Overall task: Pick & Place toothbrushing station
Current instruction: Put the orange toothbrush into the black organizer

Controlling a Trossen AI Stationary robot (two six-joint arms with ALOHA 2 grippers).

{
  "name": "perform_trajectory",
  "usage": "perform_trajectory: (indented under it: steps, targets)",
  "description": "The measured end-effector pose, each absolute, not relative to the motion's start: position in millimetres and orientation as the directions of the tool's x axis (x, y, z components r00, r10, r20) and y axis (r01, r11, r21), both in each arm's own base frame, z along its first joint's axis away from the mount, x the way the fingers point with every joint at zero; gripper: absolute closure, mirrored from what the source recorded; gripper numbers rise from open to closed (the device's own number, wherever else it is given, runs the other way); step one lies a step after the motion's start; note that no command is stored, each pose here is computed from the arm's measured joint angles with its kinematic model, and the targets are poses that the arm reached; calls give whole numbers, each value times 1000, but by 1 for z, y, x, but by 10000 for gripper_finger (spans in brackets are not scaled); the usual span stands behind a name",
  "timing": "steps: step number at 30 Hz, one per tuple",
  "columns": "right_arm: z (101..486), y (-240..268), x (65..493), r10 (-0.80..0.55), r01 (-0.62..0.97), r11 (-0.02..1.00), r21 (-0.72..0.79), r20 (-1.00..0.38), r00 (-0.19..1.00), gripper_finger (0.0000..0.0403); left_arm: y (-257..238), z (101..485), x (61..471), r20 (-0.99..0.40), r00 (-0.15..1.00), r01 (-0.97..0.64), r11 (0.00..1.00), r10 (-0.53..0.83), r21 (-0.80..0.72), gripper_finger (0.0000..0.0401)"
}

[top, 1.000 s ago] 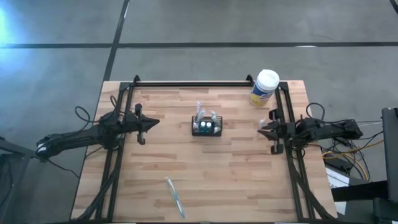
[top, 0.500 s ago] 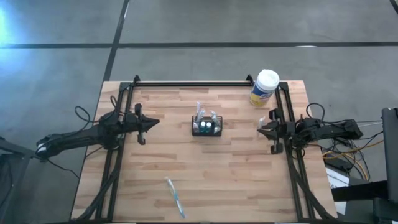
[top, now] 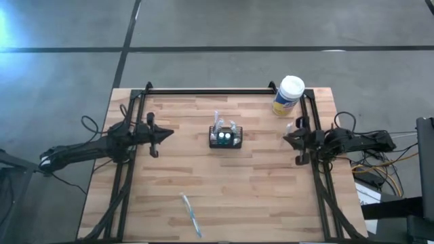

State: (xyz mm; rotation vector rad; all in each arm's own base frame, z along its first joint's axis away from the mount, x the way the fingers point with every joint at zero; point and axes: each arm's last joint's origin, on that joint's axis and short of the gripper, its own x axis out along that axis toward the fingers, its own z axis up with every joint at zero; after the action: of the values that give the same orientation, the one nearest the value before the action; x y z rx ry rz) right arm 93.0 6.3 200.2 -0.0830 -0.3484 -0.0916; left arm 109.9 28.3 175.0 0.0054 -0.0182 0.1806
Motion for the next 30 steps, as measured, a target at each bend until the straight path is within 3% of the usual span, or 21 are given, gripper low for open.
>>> perform_trajectory:
  steps: [4, 17, 23, 30]
  targets:
    - [205, 4, 94, -104, 141, 988, -69, 382, 918, 380, 28, 178, 110, 51, 982, -180, 984, 180, 5, 389]
    - [251, 4, 128, -127, 169, 974, -150, 256, 958, 380, 28, 188, 109, 155, 970, -191, 982, 187, 11, 389]
    - [275, 8, 161, -13, 79, 962, -261, 245, 969, 380, 28, 214, 108, 249, 950, -189, 982, 189, -24, 389]
    - [285, 6, 202, 38, 25, 953, -304, 198, 980, 380, 31, 243, 120, 236, 956, -170, 985, 174, -37, 389]
